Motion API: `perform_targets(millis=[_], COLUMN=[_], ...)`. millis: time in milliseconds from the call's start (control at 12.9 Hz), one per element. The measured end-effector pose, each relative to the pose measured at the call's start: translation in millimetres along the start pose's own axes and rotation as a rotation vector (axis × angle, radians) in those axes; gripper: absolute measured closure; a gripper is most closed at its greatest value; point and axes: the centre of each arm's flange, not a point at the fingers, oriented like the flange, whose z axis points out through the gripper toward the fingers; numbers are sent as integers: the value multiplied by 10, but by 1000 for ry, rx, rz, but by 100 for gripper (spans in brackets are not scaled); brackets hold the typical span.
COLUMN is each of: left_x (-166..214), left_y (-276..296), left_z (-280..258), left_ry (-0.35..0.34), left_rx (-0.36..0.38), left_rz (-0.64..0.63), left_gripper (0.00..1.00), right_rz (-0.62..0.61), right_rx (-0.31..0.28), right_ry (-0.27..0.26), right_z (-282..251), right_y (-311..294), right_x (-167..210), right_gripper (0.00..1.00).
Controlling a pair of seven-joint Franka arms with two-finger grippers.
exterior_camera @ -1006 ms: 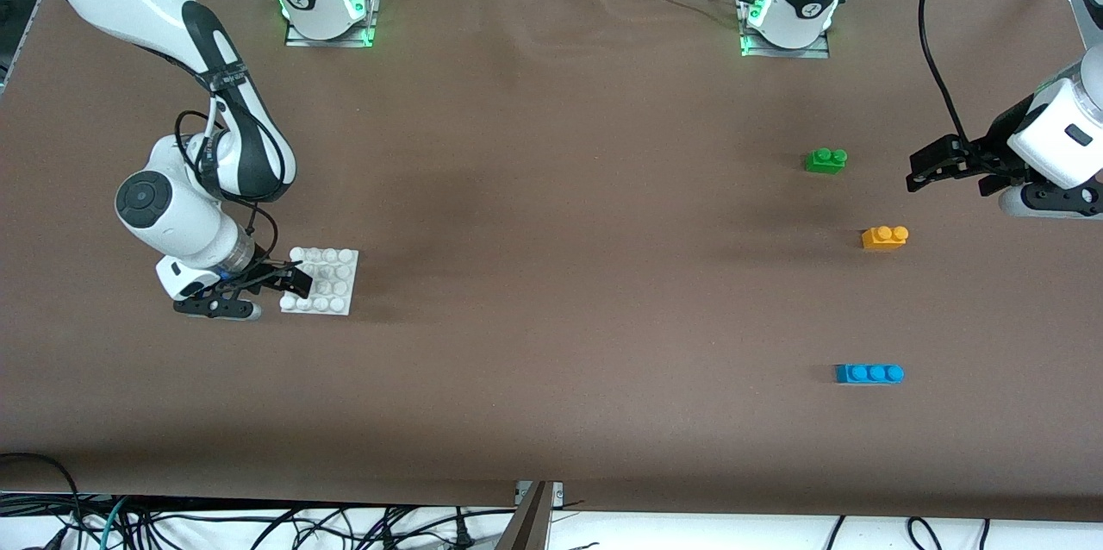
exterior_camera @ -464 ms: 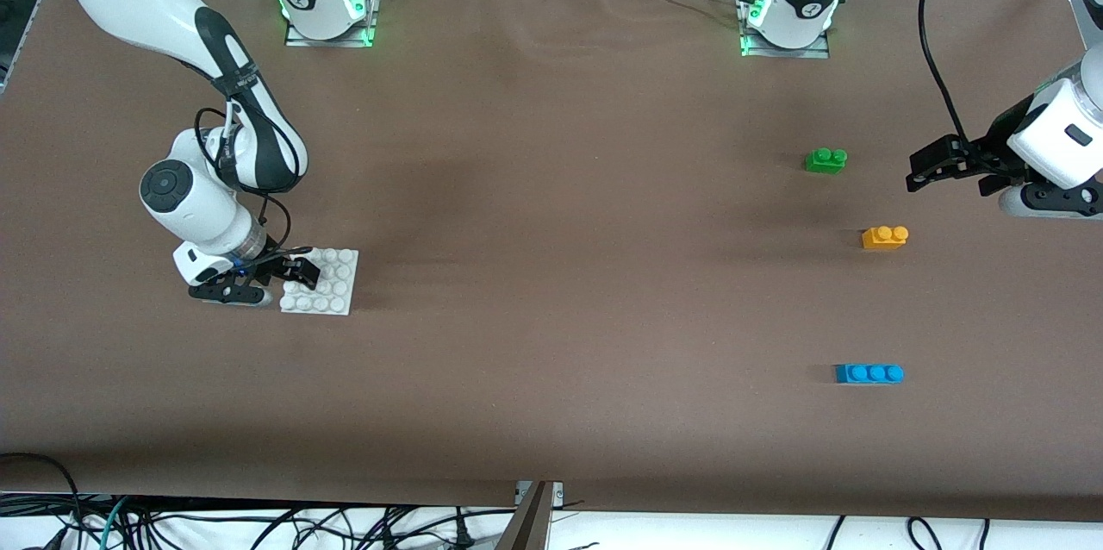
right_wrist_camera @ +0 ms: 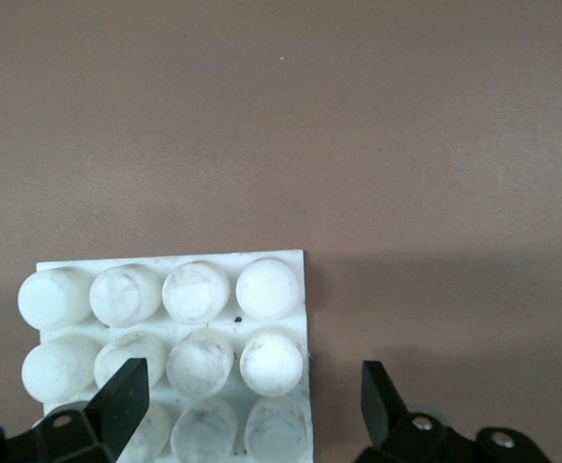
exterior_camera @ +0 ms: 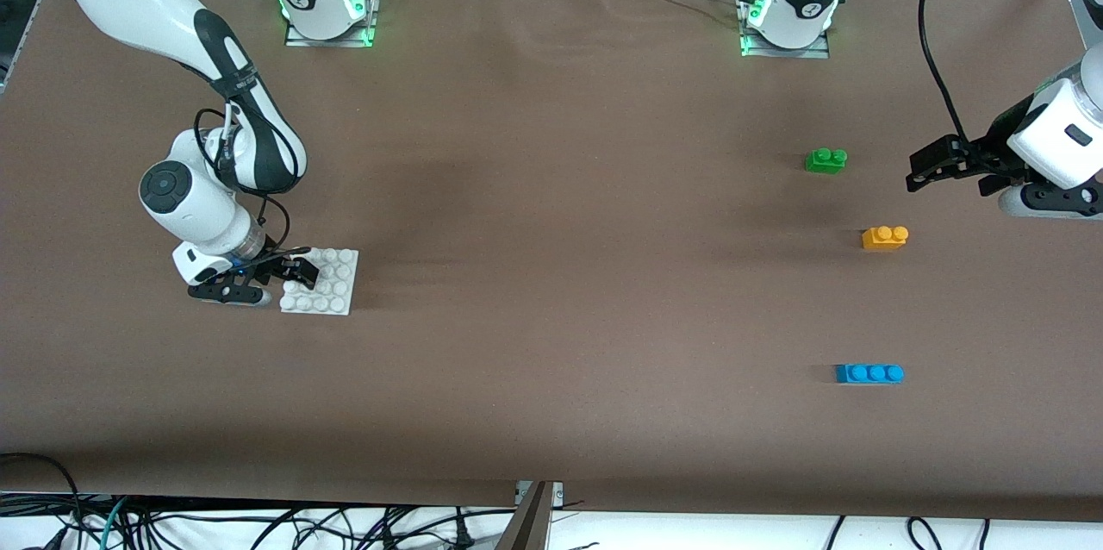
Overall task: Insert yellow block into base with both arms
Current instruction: 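Slide the white plate with the right gripper toward the table center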
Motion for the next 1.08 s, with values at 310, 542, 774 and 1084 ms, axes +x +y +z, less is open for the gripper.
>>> perform_targets(millis=[310,542,774,1084], left_x=[0,0,0,0], left_y=[0,0,0,0], left_z=[0,0,0,0], left_ry=[0,0,0,0], left_rx=[0,0,0,0], left_rz=[0,0,0,0], left_gripper=[0,0,0,0], right_rz=[1,-1,-5,-26], right_rx=[1,2,6,19], right_ry=[4,9,12,38], right_z=[97,94,90,127], right_y=[7,-4,-36,-177], right_x=[-21,-18,-18,-29], right_gripper=[7,15,30,29])
